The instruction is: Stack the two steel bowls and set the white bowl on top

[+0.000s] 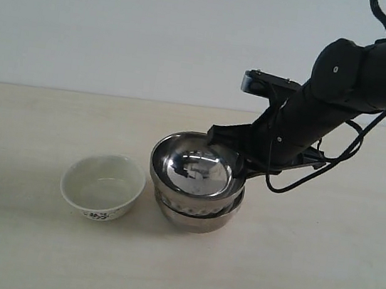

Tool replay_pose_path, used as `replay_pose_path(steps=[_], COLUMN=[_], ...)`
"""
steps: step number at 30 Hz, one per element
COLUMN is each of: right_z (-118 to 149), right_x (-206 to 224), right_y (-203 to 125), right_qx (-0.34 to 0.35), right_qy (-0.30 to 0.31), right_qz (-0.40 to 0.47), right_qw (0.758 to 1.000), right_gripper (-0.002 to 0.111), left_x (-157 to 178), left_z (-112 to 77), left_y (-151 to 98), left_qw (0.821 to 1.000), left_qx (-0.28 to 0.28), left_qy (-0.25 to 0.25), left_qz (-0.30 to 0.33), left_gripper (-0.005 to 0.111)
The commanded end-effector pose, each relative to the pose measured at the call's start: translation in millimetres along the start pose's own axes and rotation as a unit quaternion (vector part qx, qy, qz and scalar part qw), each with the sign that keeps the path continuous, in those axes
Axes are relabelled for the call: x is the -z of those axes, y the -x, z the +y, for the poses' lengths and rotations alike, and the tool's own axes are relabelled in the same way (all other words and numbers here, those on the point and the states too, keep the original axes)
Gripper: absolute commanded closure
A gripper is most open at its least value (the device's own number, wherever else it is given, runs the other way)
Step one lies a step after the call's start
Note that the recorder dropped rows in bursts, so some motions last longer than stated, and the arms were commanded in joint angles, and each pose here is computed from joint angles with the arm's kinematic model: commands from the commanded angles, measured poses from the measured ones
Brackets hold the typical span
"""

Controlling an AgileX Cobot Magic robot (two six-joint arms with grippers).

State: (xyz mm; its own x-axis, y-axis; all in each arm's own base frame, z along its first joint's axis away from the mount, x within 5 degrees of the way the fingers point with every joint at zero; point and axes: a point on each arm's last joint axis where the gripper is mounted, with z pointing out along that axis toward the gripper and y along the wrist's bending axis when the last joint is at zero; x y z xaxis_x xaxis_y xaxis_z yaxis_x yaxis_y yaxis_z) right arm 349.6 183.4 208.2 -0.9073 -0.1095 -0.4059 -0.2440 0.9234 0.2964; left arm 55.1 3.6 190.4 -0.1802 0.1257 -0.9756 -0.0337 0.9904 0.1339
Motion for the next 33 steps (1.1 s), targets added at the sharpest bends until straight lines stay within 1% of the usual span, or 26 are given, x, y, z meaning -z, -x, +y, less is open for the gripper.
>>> replay_pose_path(steps=[1,8,10,12,14,16,17,19,26,27,28,29,31,32,33], right_z=[0.8,-1.0,-1.8,-1.8,-1.8,-1.8,-1.8,-1.8,-2.0,-2.0,-2.0,-2.1,-2.2,-2.3,-2.3], right_x=[-0.3,-4.3,-7.1,-7.3,-7.3,-7.3,-7.3,-7.3,-7.3,-7.2,-7.2,-7.2,-6.4,-6.4,-6.4], right_y=[3.5,2.8,2.2,2.1,2.1,2.1,1.9,1.8,-1.4,-2.3,-3.2,-3.7,-4.0,-4.3,-4.3], right_qx=[0.002,0.001,0.000,0.000,0.000,0.000,0.000,0.000,0.008,0.008,0.010,0.012,0.018,0.018,0.016], right_qy=[0.000,-0.005,-0.006,-0.006,-0.006,-0.006,-0.006,-0.006,-0.007,-0.007,-0.007,-0.007,-0.009,-0.009,-0.009], right_qz=[-0.015,-0.011,-0.008,-0.008,-0.008,-0.008,-0.006,-0.006,0.012,0.017,0.022,0.024,0.027,0.028,0.028], right_qw=[1.000,1.000,1.000,1.000,1.000,1.000,1.000,1.000,1.000,1.000,1.000,1.000,0.999,0.999,0.999], right_gripper=[0.108,0.108,0.105,0.097,0.082,0.071,0.068,0.066,0.067,0.068,0.073,0.080,0.100,0.109,0.108], left_x=[0.0,0.0,0.0,0.0,0.0,0.0,0.0,0.0,0.0,0.0,0.0,0.0,0.0,0.0,0.0], left_z=[-0.1,-0.1,-0.1,-0.1,-0.1,-0.1,-0.1,-0.1,-0.1,-0.1,-0.1,-0.1,-0.1,-0.1,-0.1], left_y=[-0.3,-0.3,-0.3,-0.3,-0.3,-0.3,-0.3,-0.3,-0.3,-0.3,-0.3,-0.3,-0.3,-0.3,-0.3], left_qw=[1.000,1.000,1.000,1.000,1.000,1.000,1.000,1.000,1.000,1.000,1.000,1.000,1.000,1.000,1.000], left_qx=[0.008,0.008,0.008,0.008,0.008,0.008,0.008,0.008,0.008,0.008,0.008,0.008,0.008,0.008,0.008], left_qy=[0.001,0.001,0.001,0.001,0.001,0.001,0.001,0.001,0.001,0.001,0.001,0.001,0.001,0.001,0.001], left_qz=[-0.004,-0.004,-0.004,-0.004,-0.004,-0.004,-0.004,-0.004,-0.004,-0.004,-0.004,-0.004,-0.004,-0.004,-0.004], left_gripper=[0.103,0.103,0.103,0.103,0.103,0.103,0.103,0.103,0.103,0.103,0.103,0.103,0.103,0.103,0.103])
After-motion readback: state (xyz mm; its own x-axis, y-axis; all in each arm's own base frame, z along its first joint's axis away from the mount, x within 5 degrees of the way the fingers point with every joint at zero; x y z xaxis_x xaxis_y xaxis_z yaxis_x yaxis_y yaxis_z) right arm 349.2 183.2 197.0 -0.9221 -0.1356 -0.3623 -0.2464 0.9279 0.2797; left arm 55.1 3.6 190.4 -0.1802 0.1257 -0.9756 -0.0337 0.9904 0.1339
